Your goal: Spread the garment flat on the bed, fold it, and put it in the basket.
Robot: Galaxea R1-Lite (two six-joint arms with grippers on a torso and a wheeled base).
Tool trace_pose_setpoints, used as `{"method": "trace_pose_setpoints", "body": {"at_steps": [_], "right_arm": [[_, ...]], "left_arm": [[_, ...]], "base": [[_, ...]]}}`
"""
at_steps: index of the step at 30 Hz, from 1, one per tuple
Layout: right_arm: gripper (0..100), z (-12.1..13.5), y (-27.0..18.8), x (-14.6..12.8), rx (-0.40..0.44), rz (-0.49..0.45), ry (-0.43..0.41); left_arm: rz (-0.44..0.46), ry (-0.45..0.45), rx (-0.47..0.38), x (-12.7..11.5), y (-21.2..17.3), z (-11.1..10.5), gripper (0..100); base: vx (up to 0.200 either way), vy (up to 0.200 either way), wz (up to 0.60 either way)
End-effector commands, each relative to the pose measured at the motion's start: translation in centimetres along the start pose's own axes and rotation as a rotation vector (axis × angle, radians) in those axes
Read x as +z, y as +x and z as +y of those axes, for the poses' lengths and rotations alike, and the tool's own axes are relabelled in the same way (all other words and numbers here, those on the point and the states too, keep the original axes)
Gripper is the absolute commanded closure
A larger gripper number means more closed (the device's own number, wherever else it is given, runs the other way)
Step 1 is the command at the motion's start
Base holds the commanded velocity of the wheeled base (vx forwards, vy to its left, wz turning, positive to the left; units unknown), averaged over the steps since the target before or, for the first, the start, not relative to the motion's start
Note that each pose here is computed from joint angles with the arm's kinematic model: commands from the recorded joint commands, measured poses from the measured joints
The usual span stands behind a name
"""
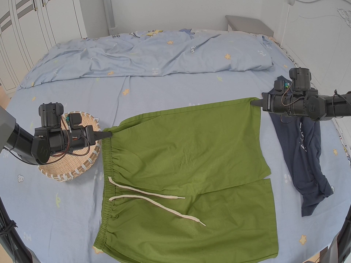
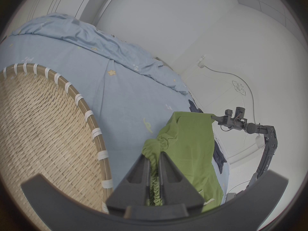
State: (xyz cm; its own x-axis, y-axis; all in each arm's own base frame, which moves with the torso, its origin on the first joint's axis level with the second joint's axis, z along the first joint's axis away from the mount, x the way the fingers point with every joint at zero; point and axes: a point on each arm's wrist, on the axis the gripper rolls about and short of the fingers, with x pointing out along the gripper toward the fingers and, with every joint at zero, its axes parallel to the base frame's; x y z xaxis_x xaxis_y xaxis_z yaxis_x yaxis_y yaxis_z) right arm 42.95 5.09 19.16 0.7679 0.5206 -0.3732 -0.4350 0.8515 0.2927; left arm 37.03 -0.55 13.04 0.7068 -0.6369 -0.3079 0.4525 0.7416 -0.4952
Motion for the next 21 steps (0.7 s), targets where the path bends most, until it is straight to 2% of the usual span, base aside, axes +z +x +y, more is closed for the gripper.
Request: {"method": "trace_pose_setpoints", "body": {"at_steps": [1,13,14,15,16,21], "right_arm": [[100,-0.6,0.4,-0.5,-0.008,0.012,0.01],[100,-0.9,1.4,-1.2,-0.016,0.02,0.011],[100,-0.8,1.5,-1.2,-0.015,0.022,0.011],[100,-0.9,1.6,-1.3,-0.015,0.023,0.011],[0,-0.9,1.6,-1.2,-0.015,0.022,0.011],[0,-1.1,2.2,-1.7,-0.013,0.028,0.012]], "left_arm": [[0.006,-0.006,0.001,-0.2,0.3,0.3,100],[-0.003,0.0,0.034,-0.1,0.6,0.2,100],[-0.002,0.002,0.033,-0.2,0.6,0.2,0],[-0.002,0.002,0.033,-0.2,0.6,0.2,0],[-0.002,0.002,0.033,-0.2,0.6,0.2,0],[-0.011,0.014,0.028,-0.3,0.9,0.3,0]], "base": [[0.0,0.0,0.0],[0.0,0.0,0.0],[0.0,0.0,0.0],[0.0,0.0,0.0],[0.0,0.0,0.0],[0.0,0.0,0.0]]}}
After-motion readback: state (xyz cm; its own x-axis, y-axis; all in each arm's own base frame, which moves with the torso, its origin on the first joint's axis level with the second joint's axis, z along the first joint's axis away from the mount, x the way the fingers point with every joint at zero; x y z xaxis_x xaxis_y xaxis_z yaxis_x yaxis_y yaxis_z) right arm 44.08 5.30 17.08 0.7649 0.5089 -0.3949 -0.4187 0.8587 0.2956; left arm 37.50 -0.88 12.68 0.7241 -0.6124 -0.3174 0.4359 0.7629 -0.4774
